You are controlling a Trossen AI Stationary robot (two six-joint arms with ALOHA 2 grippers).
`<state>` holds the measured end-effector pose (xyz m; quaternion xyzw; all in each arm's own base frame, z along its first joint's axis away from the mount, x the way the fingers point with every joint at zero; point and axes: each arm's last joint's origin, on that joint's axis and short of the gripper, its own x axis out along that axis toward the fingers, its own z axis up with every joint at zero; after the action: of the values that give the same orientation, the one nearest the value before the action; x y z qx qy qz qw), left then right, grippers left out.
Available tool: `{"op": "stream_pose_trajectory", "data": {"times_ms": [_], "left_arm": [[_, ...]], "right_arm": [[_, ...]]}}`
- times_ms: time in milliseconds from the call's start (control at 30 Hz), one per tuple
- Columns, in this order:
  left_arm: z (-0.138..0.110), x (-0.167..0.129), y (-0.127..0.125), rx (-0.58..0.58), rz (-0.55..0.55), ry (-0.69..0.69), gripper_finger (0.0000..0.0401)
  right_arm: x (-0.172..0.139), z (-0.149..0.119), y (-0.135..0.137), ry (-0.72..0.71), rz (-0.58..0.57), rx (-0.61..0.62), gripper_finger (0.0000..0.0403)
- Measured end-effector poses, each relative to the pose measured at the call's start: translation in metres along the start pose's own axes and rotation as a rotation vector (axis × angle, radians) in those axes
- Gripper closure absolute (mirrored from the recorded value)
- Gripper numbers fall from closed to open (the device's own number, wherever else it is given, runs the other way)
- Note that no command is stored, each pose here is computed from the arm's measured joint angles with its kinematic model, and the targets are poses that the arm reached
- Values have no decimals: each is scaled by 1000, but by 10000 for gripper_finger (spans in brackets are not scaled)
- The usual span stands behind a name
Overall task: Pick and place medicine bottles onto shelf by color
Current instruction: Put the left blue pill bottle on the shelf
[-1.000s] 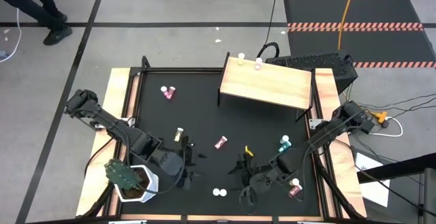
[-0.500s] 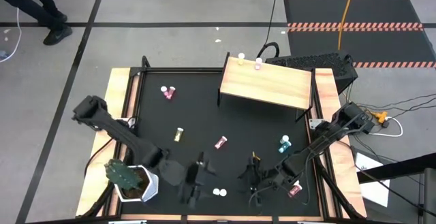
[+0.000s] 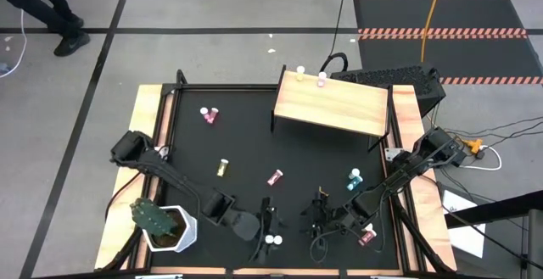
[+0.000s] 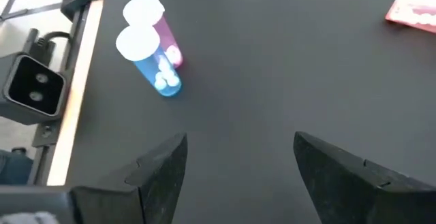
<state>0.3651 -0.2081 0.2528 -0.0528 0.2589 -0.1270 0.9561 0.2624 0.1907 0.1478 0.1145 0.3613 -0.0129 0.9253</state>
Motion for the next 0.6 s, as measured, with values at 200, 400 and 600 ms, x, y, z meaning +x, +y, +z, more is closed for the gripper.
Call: {"op": "stream_pose_trajectory", "data": {"times_ms": [200,400,600], "left_arm": [[-8,4,22,-97,73,115,116],[-25,29,15,-115,-28,159,116],[-20,54,10,-120,6,261,116]], "right_arm": [[1,-7,-7,7,-62,68,140],[2,-19,-21,-16,-175,169,140],[4,-31,-36,8,-227,260,140]]}}
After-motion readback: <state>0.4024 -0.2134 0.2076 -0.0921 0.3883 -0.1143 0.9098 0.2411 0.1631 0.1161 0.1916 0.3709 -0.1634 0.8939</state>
